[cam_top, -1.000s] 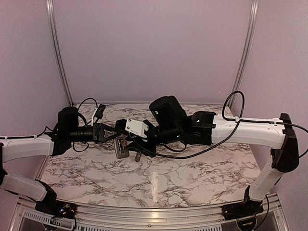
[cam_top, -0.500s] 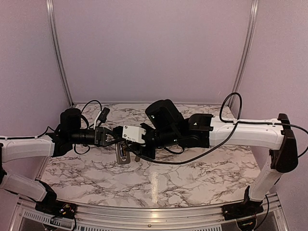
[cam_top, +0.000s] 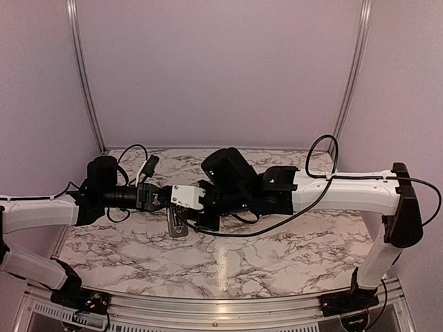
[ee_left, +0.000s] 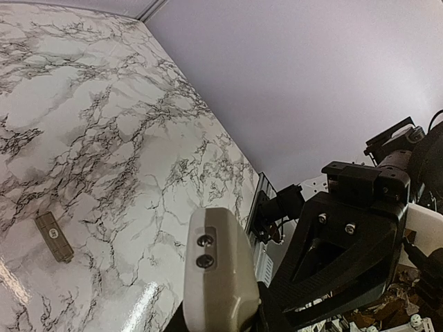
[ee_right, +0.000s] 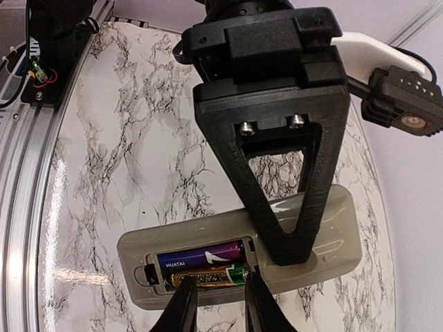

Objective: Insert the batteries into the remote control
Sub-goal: Adjust the battery in the battery compartment.

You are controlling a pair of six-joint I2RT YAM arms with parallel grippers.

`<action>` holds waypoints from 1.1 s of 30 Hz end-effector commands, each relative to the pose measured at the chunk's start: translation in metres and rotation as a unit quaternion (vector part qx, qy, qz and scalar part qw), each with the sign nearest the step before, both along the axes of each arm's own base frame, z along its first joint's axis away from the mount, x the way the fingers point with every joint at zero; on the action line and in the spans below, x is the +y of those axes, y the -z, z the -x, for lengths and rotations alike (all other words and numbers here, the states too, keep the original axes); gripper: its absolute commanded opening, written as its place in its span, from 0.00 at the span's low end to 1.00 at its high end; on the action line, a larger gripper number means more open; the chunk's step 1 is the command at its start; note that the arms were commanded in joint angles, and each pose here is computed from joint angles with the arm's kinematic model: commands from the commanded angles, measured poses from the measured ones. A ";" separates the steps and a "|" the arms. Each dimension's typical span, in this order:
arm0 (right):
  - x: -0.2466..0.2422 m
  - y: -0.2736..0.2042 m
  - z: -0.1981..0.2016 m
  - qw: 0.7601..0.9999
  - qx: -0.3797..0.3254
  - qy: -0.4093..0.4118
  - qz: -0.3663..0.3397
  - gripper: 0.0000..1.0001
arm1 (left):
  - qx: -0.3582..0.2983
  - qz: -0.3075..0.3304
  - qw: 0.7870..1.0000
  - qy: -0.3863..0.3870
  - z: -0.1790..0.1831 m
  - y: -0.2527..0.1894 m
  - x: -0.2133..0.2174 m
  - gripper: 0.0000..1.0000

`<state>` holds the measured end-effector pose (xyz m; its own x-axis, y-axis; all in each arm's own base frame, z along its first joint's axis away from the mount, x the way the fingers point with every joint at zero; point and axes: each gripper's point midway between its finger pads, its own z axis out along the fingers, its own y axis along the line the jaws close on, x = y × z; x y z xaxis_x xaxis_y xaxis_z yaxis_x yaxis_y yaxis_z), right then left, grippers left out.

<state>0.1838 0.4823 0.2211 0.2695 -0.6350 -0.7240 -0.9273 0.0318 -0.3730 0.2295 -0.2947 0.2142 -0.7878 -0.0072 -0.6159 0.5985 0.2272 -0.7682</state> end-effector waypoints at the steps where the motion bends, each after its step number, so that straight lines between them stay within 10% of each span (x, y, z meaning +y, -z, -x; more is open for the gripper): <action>1: 0.005 -0.020 -0.002 1.000 -0.018 0.002 -0.016 0.23 | -0.026 0.018 0.999 0.008 0.002 -0.018 -0.003 0.00; 33: 0.005 0.024 -0.007 0.998 -0.021 0.010 0.061 0.00 | -0.032 0.057 0.998 0.014 0.008 -0.038 -0.003 0.00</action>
